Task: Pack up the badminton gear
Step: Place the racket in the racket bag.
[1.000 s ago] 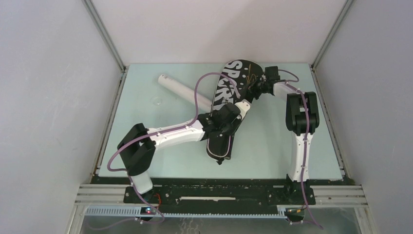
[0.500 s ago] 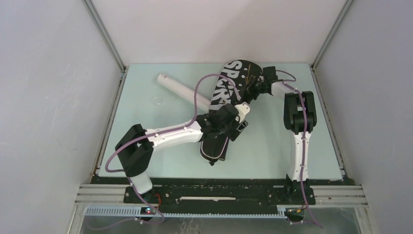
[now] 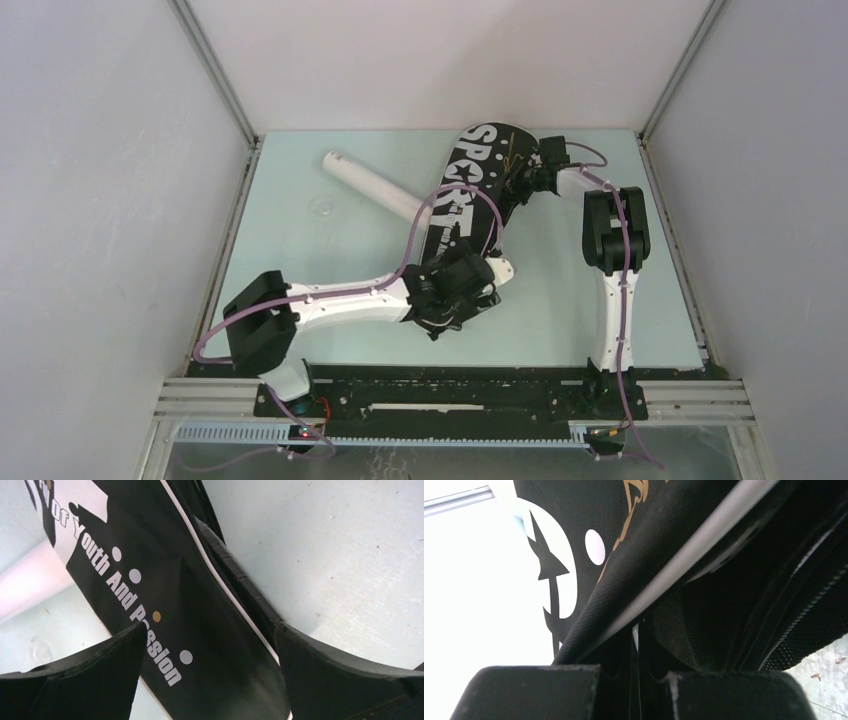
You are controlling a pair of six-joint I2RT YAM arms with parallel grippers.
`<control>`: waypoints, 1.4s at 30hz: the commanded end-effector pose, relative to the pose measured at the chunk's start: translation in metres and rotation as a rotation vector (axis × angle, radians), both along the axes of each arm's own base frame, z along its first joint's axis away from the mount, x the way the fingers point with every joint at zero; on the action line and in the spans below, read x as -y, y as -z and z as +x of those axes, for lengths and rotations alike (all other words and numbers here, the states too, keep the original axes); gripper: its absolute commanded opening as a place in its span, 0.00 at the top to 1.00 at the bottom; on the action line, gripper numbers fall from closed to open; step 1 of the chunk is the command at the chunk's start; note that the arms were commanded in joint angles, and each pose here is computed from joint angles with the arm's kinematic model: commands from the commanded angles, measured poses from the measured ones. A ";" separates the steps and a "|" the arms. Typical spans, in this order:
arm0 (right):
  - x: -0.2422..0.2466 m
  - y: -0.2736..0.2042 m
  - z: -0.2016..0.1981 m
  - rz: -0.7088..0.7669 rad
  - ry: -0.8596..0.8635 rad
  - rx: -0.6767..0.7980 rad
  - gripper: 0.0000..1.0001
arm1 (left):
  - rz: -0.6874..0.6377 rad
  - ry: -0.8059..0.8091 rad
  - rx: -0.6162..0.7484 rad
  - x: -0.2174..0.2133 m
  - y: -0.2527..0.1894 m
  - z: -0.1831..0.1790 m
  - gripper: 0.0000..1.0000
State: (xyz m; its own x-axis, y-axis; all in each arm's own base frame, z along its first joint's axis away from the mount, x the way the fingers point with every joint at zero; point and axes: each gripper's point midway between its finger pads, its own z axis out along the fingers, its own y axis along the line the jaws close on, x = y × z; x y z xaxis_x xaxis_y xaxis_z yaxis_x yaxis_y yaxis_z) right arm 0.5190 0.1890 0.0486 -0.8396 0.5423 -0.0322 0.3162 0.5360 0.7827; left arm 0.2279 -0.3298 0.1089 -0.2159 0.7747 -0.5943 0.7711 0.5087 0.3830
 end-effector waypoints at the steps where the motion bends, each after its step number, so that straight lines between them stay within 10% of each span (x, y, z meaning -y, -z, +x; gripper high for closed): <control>1: -0.007 -0.026 0.016 -0.019 -0.019 0.129 0.88 | 0.024 -0.026 0.071 0.002 -0.004 -0.009 0.00; 26: -0.002 -0.022 0.015 -0.052 -0.059 0.152 0.88 | 0.277 -0.068 0.334 -0.035 -0.001 0.015 0.00; 42: -0.017 -0.043 0.010 -0.050 -0.147 0.207 0.80 | 0.308 -0.187 0.228 -0.074 0.020 0.053 0.46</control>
